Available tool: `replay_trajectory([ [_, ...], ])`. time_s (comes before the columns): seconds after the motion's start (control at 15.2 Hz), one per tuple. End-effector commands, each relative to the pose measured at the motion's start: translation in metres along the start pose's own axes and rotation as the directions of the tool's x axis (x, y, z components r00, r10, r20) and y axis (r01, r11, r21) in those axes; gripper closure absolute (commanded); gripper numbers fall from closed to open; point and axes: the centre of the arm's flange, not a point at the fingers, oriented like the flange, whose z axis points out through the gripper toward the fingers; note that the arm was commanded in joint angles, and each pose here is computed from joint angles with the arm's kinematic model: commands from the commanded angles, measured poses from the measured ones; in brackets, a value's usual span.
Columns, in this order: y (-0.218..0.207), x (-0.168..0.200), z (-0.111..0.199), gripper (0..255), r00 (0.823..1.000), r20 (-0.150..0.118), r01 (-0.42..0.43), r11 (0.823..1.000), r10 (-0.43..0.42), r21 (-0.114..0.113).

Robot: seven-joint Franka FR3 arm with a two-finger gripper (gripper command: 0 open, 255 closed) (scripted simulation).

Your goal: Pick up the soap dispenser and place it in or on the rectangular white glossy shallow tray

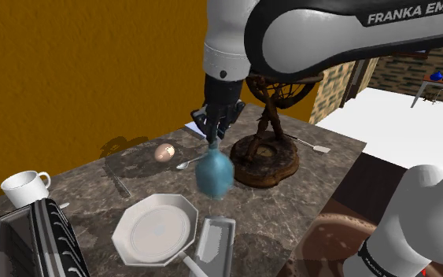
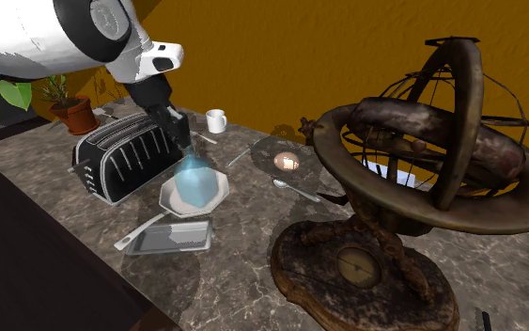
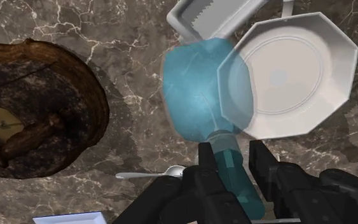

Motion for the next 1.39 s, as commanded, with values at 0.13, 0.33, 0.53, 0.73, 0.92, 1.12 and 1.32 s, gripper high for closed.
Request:
replay_trajectory([
  [0.13,-0.024,-0.040,-0.028,255,1.000,0.000,-0.001,1.000,0.001,0.000],
  [0.33,-0.043,-0.070,-0.045,255,1.000,0.000,-0.001,1.000,0.001,0.000],
  [0.53,-0.050,-0.084,-0.042,255,1.000,0.000,-0.001,1.000,0.001,0.000],
  [0.73,-0.050,-0.088,-0.026,255,1.000,0.000,-0.001,1.000,0.001,0.000],
  [0.92,-0.051,-0.091,-0.011,255,1.000,0.000,-0.001,1.000,0.001,0.000],
  [1.12,-0.052,-0.095,0.004,255,1.000,0.000,-0.001,1.000,0.001,0.000],
  [1.32,-0.053,-0.099,0.020,255,1.000,0.000,-0.001,1.000,0.001,0.000],
])
